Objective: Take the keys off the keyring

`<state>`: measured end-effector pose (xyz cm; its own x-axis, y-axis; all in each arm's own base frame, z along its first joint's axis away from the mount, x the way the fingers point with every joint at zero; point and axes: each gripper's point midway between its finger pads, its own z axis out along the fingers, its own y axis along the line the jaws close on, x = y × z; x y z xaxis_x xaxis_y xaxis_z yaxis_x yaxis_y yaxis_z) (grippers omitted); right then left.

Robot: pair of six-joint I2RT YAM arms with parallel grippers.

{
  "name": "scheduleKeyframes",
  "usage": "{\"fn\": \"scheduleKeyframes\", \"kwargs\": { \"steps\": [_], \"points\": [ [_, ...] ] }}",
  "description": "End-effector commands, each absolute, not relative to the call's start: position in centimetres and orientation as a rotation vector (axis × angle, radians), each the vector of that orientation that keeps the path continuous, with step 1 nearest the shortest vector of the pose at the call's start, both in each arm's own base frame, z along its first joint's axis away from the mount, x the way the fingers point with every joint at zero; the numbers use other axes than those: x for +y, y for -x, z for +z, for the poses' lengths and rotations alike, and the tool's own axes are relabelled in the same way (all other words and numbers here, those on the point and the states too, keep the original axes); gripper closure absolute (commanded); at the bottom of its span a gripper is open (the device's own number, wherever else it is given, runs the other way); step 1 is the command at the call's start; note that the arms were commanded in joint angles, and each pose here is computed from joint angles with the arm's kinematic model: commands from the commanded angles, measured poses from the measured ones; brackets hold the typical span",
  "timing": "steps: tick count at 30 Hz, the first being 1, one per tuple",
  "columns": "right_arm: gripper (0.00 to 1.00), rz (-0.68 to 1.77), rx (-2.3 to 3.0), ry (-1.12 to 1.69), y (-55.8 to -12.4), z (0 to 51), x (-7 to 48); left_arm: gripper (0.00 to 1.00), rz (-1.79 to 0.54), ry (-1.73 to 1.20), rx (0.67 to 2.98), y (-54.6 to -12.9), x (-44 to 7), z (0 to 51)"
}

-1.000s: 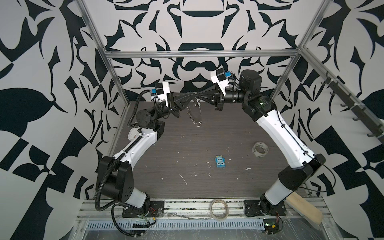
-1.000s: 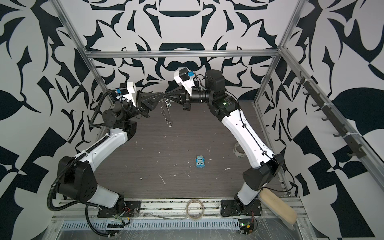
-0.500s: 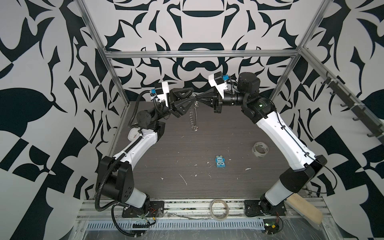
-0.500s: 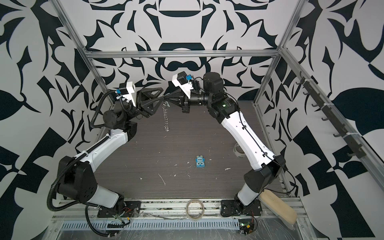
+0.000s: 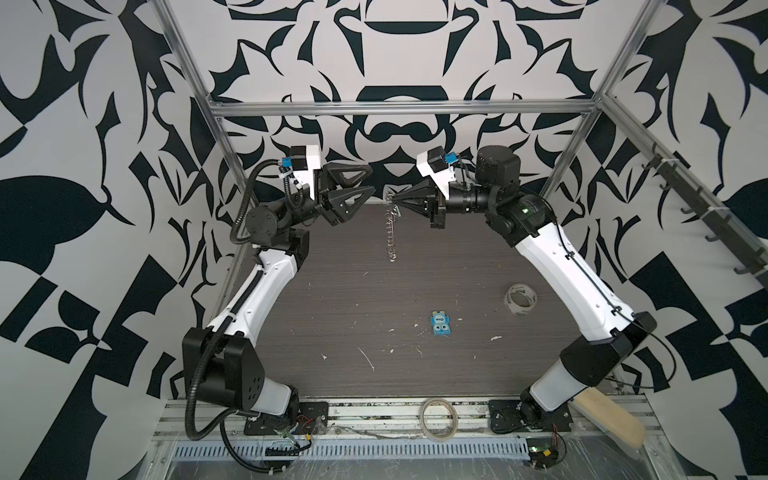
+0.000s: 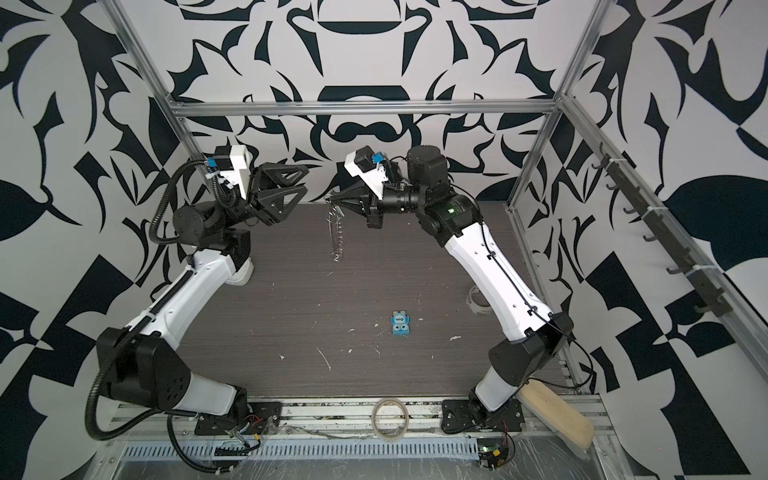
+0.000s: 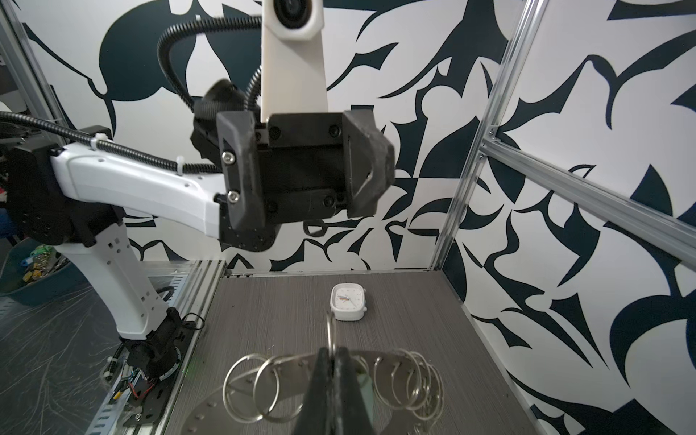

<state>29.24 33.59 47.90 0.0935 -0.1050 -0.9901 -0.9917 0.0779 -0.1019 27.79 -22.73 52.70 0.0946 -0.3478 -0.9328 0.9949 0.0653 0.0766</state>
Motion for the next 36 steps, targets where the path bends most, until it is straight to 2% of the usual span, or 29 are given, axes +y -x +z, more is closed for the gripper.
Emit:
{"fn": "scheduleKeyframes", "kwargs": {
  "steps": [1,5,16,23,36],
  "points": [
    [1.0,0.967,1.156,1.277,-28.2,50.7,32.8,0.44,-1.168,-1.114,1.021,-26.3,-23.3,51.4],
    [1.0,0.959,1.172,1.285,-28.3,50.2,32.8,0.44,-0.957,-1.21,1.24,-26.2,-24.2,48.8],
    [1.0,0.903,1.228,1.385,-27.5,48.3,33.2,0.48,-1.002,-1.296,1.467,-25.4,-24.4,47.3],
    [1.0,0.903,1.239,1.445,-26.5,47.2,34.1,0.56,-1.003,-1.319,1.51,-25.3,-25.1,45.8],
    [1.0,0.901,1.25,1.467,-26.3,46.8,34.5,0.63,-0.997,-1.359,1.578,-24.7,-25.2,44.1]
  ]
}}
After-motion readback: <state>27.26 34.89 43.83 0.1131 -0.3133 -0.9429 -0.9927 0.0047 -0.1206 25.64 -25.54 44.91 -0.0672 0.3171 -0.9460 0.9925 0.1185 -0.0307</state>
